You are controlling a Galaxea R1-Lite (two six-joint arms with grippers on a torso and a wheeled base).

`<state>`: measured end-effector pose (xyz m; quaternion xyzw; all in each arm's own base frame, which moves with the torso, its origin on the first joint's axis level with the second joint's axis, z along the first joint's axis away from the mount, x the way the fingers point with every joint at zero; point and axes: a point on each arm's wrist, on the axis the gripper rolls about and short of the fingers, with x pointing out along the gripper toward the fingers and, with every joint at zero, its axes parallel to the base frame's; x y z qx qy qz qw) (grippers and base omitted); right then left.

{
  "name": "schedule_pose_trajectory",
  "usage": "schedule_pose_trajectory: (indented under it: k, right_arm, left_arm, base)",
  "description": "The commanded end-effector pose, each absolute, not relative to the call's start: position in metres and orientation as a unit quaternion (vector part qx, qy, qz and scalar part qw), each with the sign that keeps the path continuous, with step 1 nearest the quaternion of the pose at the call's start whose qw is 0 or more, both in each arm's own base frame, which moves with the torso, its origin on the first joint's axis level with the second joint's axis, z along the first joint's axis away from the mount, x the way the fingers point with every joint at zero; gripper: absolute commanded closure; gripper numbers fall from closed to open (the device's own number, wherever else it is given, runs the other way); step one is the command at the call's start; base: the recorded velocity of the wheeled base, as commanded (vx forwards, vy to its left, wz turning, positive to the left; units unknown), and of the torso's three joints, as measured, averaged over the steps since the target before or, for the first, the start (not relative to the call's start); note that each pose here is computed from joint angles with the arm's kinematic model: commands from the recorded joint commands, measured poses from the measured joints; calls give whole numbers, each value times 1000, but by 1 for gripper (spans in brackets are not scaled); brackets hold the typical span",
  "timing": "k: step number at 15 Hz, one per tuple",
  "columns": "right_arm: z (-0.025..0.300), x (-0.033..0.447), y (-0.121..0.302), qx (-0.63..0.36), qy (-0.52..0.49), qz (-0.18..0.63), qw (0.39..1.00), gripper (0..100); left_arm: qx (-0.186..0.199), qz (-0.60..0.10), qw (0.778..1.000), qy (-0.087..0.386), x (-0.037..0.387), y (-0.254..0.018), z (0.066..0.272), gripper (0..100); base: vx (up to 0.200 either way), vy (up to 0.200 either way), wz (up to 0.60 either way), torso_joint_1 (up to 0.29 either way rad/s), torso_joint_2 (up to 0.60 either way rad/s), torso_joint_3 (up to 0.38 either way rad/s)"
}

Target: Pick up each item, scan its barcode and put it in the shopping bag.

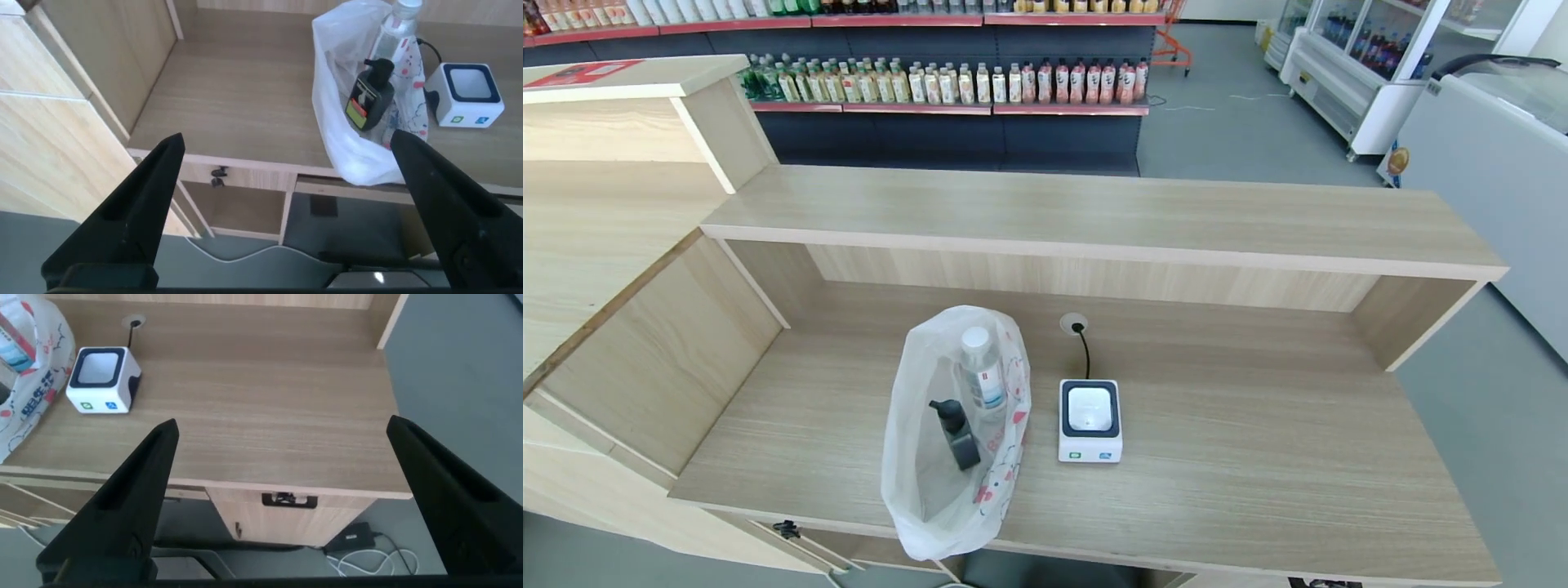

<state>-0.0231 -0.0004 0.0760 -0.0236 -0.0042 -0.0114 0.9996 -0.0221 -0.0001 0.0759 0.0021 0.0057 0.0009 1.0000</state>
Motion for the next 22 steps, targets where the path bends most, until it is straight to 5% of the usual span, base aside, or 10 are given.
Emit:
schedule_pose_trajectory:
  k: [1, 5, 6, 22]
  right_arm:
    - [76, -23, 0, -24, -3, -12, 1000, 0]
    - [76, -23, 0, -22, -3, -12, 1000, 0]
    - [76, -23, 0, -22, -2, -12, 1000, 100]
    - [76, -23, 0, -19, -2, -12, 1000, 100]
  left_arm:
    - [2, 2, 1000, 2, -23, 0, 76, 0]
    - [1, 2, 1000, 1, -23, 0, 76, 0]
    - [1, 2, 1000, 1, -23, 0, 76, 0]
    - [1, 2, 1000, 1, -23, 0, 76, 0]
  base:
    - [200, 0, 0, 17, 2, -2]
    - [50, 0, 0, 8, 2, 1]
    - [0, 0, 0, 0, 0, 0]
    - [0, 0, 0, 0, 0, 0]
